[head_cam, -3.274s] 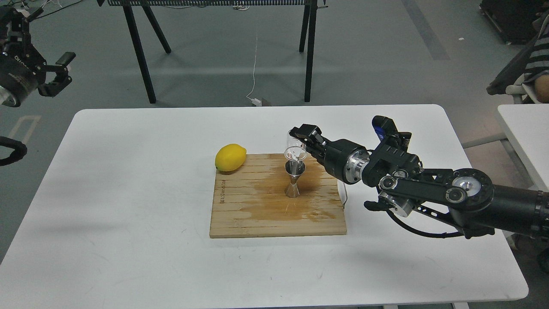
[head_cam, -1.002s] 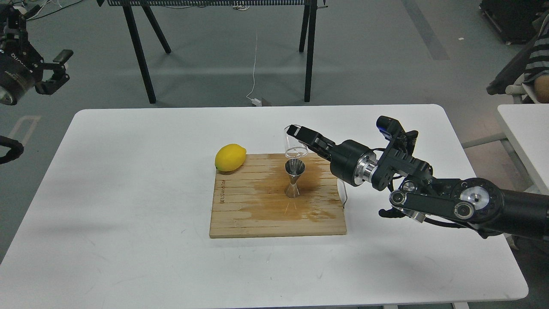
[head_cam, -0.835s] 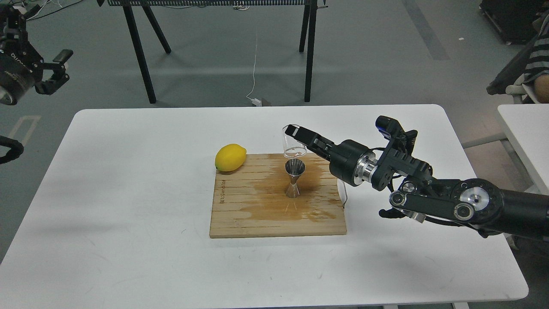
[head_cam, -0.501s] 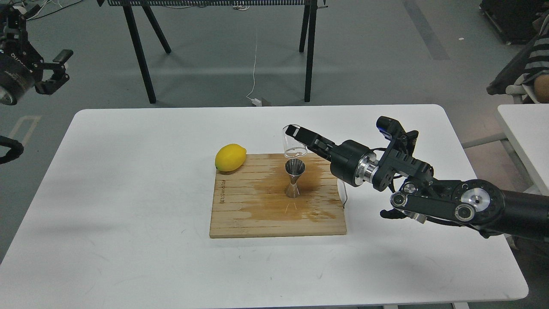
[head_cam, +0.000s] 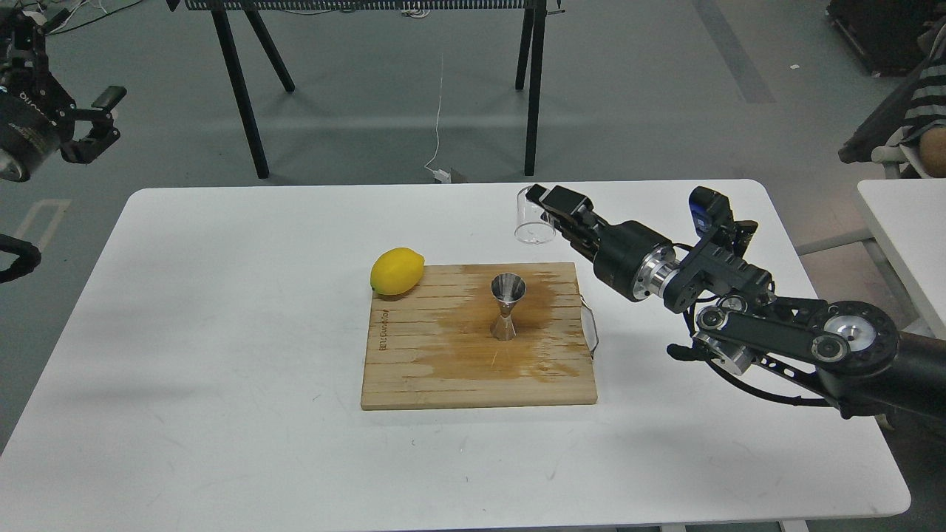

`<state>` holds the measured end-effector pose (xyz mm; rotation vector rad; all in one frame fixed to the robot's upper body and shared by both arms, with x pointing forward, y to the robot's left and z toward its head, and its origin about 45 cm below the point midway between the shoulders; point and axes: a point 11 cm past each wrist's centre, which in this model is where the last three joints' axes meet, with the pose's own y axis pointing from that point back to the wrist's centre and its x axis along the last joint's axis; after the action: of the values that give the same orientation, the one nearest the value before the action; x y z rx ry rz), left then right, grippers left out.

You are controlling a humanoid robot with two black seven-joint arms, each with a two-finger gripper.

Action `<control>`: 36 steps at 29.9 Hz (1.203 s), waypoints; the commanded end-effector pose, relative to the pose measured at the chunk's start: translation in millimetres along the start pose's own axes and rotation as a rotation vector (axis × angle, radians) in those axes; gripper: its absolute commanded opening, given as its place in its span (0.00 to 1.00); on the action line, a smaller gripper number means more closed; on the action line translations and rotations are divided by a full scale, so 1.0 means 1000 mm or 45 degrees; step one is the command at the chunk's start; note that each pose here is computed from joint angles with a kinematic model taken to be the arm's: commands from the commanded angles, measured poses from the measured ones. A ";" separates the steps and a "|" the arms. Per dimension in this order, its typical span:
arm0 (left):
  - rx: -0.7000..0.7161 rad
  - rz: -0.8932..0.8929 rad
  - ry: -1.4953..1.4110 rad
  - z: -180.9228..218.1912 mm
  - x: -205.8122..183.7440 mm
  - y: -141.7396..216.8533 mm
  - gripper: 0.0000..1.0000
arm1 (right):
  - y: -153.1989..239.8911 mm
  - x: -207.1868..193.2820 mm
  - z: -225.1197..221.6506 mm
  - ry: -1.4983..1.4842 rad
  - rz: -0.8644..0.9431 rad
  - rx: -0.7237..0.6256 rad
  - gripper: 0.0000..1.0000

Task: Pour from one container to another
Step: 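Tilt the cup upright and move it back away from the jigger, then lower the measuring cup onto the table and release it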

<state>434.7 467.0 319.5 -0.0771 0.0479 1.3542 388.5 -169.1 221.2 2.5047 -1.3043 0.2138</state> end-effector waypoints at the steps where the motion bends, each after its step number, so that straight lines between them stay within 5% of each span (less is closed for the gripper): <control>1: -0.003 0.001 -0.001 0.001 0.000 0.000 0.99 | 0.001 0.023 -0.010 -0.302 0.130 0.017 0.22; 9: -0.004 0.001 0.001 0.000 0.000 0.000 0.99 | 0.028 0.083 0.005 -1.014 0.456 0.065 0.22; 18: -0.003 0.000 0.001 0.001 0.000 0.000 0.99 | 0.105 0.139 0.065 -1.676 0.840 0.197 0.22; 36: 0.002 -0.016 0.003 -0.001 -0.005 -0.002 0.99 | 0.126 0.079 0.145 -2.232 1.222 0.074 0.23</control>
<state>435.5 463.1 320.2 -0.0775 0.0470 1.3433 332.5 -356.5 139.3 1.4330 -2.8082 -2.0296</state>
